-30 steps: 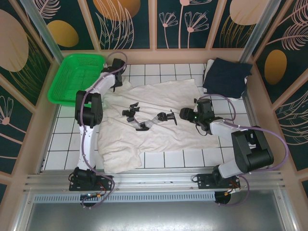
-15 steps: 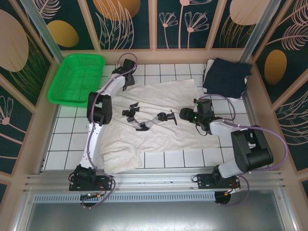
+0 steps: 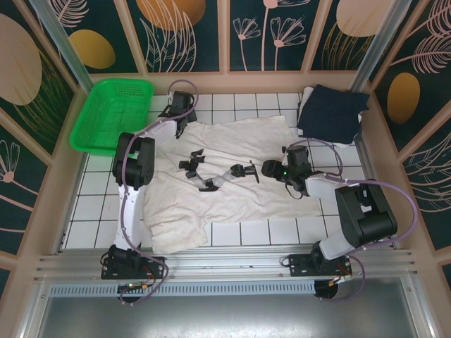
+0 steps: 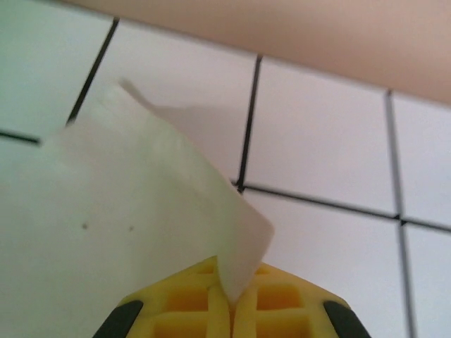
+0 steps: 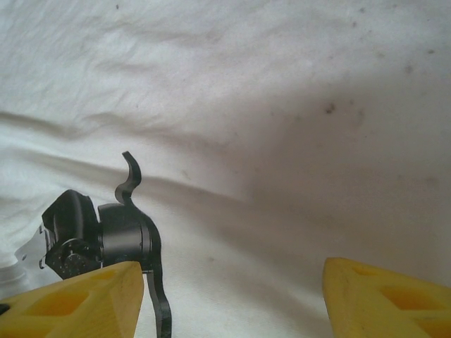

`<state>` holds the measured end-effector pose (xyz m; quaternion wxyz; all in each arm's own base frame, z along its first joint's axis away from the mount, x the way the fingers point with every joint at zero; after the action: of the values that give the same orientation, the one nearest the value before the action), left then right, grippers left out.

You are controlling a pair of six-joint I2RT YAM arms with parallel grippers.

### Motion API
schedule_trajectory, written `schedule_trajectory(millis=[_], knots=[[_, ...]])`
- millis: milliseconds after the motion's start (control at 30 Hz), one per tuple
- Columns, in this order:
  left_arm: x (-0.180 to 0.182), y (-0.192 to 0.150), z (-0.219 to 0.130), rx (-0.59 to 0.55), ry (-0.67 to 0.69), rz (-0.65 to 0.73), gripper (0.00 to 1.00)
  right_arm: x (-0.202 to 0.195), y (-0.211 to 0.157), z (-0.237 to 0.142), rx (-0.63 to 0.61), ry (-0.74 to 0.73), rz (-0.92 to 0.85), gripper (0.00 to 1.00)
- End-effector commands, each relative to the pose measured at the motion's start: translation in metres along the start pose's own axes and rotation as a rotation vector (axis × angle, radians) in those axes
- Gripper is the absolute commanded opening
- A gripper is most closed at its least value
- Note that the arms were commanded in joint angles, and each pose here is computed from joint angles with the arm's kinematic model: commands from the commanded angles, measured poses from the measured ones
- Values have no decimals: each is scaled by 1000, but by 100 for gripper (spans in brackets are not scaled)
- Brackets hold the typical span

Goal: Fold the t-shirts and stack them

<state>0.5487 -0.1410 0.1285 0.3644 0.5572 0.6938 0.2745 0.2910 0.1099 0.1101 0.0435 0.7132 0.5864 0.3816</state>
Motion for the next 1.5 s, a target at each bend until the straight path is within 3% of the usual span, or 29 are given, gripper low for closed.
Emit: schedule_trajectory(millis=[0, 67, 133, 233, 300, 533, 700, 933, 1267, 1467], knots=[[-10, 39, -20, -232, -113, -82, 8, 2, -3, -2, -6, 22, -12, 68], [-9, 37, -9, -230, -78, -83, 27, 0, -5, -1, -1, 14, -9, 68], [-4, 34, 11, -157, 47, -82, 60, 0, -6, -1, 3, 11, -11, 68], [4, 30, 23, -97, 178, -65, 65, 0, -6, -5, 0, 8, -19, 69], [7, 31, 14, -102, 185, -57, 75, 0, -4, -7, -12, -5, -29, 70], [19, 30, -48, -55, 193, -44, 80, 10, 23, -3, -59, -31, -55, 71], [41, -21, -70, 77, 201, -33, 81, 21, 55, 13, -86, -51, -70, 70], [58, -59, -27, 235, 350, 27, 82, 17, 90, 51, -80, -117, -56, 70], [83, -39, 15, 275, 364, -41, 82, -27, 122, 110, 11, -285, 0, 63], [73, -28, 27, 269, 301, -49, 84, -58, 119, 101, -3, -350, 102, 59]])
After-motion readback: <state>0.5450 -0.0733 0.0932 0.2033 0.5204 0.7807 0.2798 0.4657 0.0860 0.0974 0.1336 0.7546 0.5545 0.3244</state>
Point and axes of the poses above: each hand's point on the last joint's axis, 136 mm out from that joint toward the fingers, its own z axis out along the fingers, its own x axis along the line the jaws close on, y = z × x, the point moved 9 cm from there along -z, back along the fingers, and after that the axes turned 4 degrees about z, right-handed, at the moved point
